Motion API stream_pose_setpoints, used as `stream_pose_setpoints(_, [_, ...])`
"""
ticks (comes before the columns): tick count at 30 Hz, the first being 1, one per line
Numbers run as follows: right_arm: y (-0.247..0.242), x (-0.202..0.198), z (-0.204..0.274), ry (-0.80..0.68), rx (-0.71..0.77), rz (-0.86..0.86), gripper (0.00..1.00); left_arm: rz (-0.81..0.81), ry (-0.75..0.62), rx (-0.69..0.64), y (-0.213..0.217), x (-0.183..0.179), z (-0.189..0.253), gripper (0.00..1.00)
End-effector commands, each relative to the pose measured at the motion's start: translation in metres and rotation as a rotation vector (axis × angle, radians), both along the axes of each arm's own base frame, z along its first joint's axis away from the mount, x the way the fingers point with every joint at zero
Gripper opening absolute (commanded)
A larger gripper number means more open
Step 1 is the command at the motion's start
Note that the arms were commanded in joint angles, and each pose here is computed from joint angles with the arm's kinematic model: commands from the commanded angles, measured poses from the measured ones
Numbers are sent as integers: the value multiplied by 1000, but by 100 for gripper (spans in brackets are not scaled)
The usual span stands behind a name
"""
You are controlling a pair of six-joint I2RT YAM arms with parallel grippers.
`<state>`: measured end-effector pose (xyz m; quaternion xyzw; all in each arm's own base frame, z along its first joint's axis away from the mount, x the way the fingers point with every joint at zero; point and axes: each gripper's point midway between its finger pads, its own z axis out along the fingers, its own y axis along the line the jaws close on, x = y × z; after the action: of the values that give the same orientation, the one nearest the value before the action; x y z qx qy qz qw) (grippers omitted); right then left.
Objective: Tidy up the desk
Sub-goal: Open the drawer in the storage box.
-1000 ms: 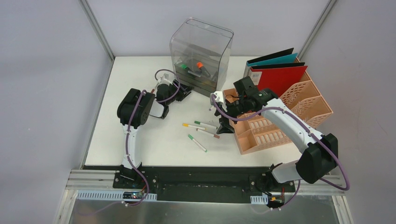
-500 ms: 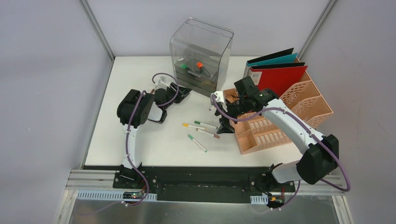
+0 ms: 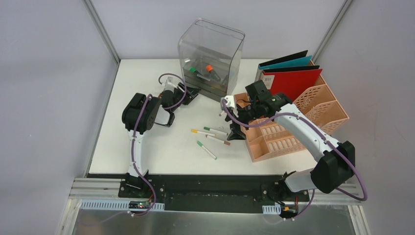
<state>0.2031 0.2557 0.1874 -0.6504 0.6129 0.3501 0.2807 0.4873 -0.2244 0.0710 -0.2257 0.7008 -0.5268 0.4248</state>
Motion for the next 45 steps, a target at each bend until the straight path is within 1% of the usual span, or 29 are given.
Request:
stream_pose_setpoints(1, [1,3,18,-65,43,15,93,5,14,-15,-1,11,7,50])
stream_pose_setpoints(10, [1,4,18,-66,40,13,93,19,85,-19,-3,24,-3,47])
stream_pose_setpoints(12, [1,3,18,-65,41,14,93,21,99,-16,-4,25,-5,40])
stream_pose_setpoints(15, [1,3,18,-65,40,14,93,27,125,-14,-3,26,-11,24])
stream_pose_setpoints(17, [1,4,17,-66,39,13,93,30,144,-16,-2,25,-16,20])
stream_pose_setpoints(18, [1,4,18,-67,39,13,93,29,146,-16,-2,24,-17,17])
stream_pose_setpoints(21, [1,3,17,-66,39,13,93,31,136,-19,1,20,-17,0])
stream_pose_setpoints(27, [1,3,16,-63,36,13,93,55,115,2,17,-2,-14,0])
stream_pose_setpoints(32, [2,3,16,-58,38,16,93,38,85,13,25,-35,-13,0])
stream_pose_setpoints(33, [2,3,15,-56,37,16,93,29,93,17,25,-43,-17,4])
stream_pose_setpoints(34, [2,3,15,-55,37,16,93,21,92,19,26,-48,-17,10])
stream_pose_setpoints(37, [2,4,14,-54,36,14,93,8,78,36,28,-61,-15,33])
stream_pose_setpoints(40, [1,5,12,-53,28,9,93,6,35,68,32,-74,-1,47])
stream_pose_setpoints(41, [1,6,12,-53,27,8,93,4,15,78,34,-79,6,50])
stream_pose_setpoints(45, [2,5,10,-44,24,9,93,-7,-38,179,43,-102,26,54])
